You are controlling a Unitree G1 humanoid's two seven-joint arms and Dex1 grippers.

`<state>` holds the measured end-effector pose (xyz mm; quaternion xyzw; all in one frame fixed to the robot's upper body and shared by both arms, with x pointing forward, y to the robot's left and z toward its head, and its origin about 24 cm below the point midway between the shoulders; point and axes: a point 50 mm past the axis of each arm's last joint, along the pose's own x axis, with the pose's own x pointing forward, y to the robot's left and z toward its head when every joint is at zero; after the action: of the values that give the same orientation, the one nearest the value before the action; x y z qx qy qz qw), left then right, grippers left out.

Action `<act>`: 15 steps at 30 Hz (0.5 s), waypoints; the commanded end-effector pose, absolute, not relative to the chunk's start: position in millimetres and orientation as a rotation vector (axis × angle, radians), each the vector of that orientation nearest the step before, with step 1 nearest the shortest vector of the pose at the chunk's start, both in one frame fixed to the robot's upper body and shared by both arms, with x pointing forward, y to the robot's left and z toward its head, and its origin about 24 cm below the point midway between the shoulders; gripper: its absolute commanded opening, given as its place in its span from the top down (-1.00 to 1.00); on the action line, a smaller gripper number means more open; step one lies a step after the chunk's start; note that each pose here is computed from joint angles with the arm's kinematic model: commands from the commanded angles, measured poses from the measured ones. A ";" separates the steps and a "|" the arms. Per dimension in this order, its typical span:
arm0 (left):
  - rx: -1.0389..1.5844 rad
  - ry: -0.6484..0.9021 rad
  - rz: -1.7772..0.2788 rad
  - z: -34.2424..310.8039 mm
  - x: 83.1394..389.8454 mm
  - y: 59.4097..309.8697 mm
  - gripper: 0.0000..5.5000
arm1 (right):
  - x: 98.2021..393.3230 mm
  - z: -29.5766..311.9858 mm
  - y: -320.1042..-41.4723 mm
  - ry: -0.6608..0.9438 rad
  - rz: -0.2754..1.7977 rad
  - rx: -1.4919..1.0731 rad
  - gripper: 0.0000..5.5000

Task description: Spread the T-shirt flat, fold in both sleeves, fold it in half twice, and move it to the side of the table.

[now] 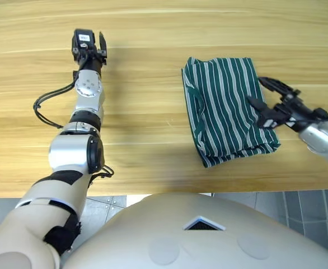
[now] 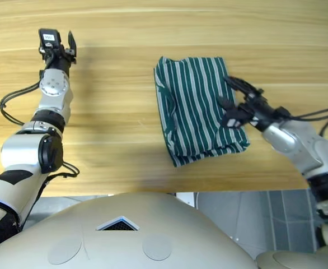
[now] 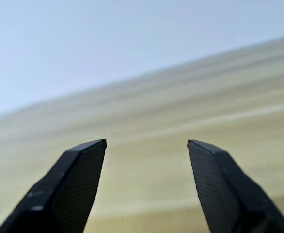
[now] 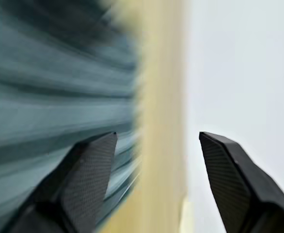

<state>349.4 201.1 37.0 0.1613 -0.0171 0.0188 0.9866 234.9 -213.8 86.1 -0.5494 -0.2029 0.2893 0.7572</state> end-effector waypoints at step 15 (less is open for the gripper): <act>0.471 -0.357 -0.353 53.7 336.8 91.3 -0.13 | 246.4 37.3 -162.5 -0.384 0.689 -1.252 -0.14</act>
<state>336.7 80.4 58.3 0.2329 -0.1894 -0.1972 0.9333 250.2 -159.9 39.8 -0.5556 -0.1852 0.2976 0.7540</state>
